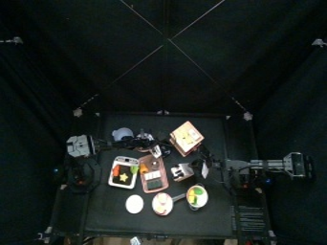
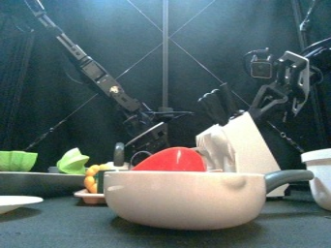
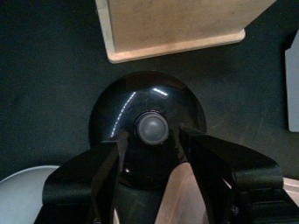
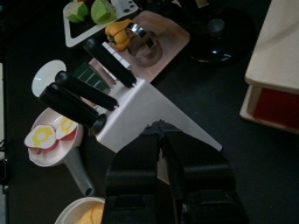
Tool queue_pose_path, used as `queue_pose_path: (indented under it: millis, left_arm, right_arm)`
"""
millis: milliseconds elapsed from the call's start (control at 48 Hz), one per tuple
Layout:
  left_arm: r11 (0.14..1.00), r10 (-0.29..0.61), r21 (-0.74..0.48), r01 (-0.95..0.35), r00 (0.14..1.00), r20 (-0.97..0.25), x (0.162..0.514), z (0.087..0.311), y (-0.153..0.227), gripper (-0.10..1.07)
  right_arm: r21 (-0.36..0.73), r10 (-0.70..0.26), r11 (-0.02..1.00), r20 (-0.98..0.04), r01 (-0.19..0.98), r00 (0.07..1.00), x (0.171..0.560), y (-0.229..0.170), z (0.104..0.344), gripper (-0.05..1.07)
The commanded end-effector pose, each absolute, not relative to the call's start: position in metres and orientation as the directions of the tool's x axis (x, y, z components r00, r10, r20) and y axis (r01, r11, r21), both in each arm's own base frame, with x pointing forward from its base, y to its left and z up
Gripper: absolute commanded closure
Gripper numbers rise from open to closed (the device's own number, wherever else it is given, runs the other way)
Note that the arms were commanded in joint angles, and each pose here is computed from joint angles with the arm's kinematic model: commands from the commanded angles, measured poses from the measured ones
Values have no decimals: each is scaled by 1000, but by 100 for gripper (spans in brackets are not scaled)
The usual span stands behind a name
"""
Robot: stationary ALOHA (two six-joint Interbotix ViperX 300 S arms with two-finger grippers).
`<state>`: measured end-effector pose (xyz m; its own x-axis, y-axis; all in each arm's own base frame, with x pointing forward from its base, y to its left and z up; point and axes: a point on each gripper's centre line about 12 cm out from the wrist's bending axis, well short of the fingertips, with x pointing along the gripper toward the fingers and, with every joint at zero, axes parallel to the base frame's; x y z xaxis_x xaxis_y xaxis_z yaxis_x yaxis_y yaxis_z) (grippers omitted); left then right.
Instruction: Grab pot lid
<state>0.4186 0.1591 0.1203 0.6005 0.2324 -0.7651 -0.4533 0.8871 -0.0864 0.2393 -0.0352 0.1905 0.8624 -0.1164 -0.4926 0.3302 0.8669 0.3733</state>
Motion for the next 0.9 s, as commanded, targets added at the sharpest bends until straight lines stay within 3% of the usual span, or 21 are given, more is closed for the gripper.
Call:
queue_pose_path:
  millis: [0, 667, 875]
  left_arm:
    - [889, 247, -90, -449, 635, -732, 428, 137, 163, 11]
    - [901, 241, -55, -431, 601, -762, 428, 126, 163, 13]
    - [900, 241, -58, -432, 604, -760, 428, 127, 163, 19]
  right_arm:
    - [374, -118, 870, -477, 322, 871, 242, -36, 196, 61]
    - [373, -121, 869, -479, 326, 869, 242, -37, 195, 61]
    - [373, -122, 868, -481, 328, 868, 242, -37, 195, 61]
